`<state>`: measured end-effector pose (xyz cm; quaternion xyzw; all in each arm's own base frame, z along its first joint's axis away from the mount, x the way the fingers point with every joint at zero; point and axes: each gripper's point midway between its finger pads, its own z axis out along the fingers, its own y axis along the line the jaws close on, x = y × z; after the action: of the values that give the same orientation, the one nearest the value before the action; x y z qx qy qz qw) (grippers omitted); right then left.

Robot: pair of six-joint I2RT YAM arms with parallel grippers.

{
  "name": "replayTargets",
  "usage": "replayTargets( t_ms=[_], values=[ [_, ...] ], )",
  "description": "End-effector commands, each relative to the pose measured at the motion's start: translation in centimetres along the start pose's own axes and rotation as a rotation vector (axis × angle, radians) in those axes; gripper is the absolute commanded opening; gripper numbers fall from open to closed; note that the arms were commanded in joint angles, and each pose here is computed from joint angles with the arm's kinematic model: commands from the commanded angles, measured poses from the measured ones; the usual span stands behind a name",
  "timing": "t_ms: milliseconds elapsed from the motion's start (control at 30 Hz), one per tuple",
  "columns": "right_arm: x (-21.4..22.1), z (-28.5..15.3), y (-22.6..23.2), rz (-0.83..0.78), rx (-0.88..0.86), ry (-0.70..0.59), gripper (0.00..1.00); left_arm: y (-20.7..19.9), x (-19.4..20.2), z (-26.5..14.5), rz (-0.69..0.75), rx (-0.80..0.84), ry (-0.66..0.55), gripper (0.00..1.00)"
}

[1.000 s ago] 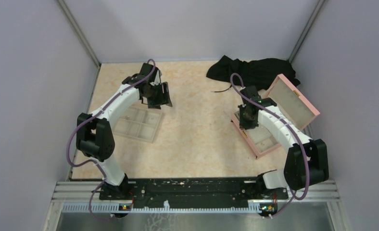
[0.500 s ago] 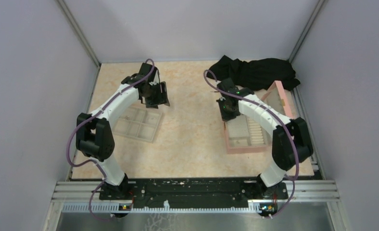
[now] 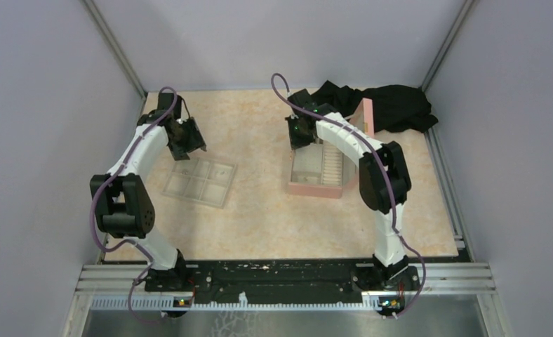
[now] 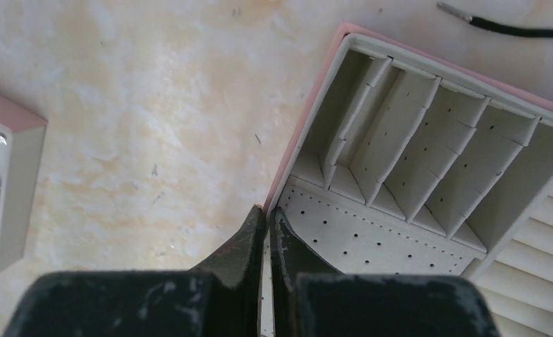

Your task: Organize the mixed jewelry

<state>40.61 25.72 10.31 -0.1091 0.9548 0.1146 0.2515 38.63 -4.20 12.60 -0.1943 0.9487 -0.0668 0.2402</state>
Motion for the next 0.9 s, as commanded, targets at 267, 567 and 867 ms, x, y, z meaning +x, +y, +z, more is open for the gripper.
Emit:
replayTargets(
  t_ms=[267, 567, 867],
  values=[
    [-6.7, -6.6, 5.0, -0.032, -0.149, -0.227, 0.37, 1.0, -0.2, 1.3, -0.011, -0.035, 0.016, 0.68],
    [-3.9, -11.1, 3.0, -0.024, -0.11, -0.264, 0.4, -4.3, 2.3, 3.7, 0.135, 0.01, 0.111, 0.68],
    [-2.8, -12.6, 0.2, 0.01, -0.026, -0.279, 0.4, -8.4, 7.1, 5.5, 0.199, 0.031, 0.219, 0.67]
  ],
)
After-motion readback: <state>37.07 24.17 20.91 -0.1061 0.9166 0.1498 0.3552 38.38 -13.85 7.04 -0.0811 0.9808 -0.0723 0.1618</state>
